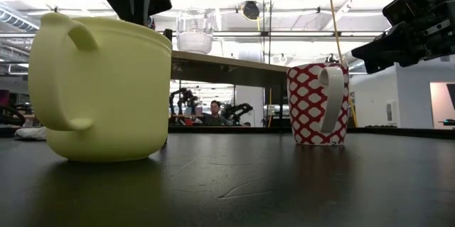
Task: Stack small to large cups/mugs on shelf
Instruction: Put the yellow mug on the shelf
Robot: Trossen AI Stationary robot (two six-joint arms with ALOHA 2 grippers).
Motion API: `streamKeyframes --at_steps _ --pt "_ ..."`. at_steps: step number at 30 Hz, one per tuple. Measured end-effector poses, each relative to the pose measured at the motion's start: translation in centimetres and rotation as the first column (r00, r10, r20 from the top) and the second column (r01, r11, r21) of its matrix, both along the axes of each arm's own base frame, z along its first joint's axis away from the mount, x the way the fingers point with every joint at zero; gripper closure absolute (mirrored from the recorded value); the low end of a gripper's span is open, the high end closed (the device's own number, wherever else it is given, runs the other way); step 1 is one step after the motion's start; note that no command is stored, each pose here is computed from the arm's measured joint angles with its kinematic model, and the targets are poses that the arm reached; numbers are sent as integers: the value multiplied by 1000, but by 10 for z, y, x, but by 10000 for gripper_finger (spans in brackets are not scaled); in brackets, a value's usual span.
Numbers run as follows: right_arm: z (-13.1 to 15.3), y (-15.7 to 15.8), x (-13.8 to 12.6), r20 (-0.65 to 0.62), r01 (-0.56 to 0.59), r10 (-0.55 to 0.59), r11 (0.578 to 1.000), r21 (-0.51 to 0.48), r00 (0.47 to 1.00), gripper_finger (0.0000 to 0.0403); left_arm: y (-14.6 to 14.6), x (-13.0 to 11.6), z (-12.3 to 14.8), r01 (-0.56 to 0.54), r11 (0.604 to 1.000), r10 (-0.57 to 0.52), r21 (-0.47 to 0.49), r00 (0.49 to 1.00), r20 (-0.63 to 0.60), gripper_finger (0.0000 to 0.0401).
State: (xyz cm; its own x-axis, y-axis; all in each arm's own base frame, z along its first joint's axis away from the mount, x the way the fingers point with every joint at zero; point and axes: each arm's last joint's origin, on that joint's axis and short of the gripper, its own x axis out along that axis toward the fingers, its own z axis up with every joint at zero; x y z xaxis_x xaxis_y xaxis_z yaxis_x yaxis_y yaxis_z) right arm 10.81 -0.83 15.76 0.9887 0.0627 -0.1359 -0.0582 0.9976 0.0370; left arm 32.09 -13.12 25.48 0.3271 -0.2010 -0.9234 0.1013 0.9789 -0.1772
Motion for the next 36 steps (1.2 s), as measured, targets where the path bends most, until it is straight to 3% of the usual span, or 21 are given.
streamKeyframes --at_steps 11,17,36 --pt "0 0 0 0 0 0 1000 2 1000 403 -1 2 -4 13 1000 -13 18 1000 -1 245" --pt "0 0 0 0 0 0 1000 2 1000 403 -6 5 -13 63 998 -63 15 998 -10 244" --pt "0 0 0 -1 0 0 1000 7 1000 403 -6 9 -14 68 996 -69 63 997 23 244"
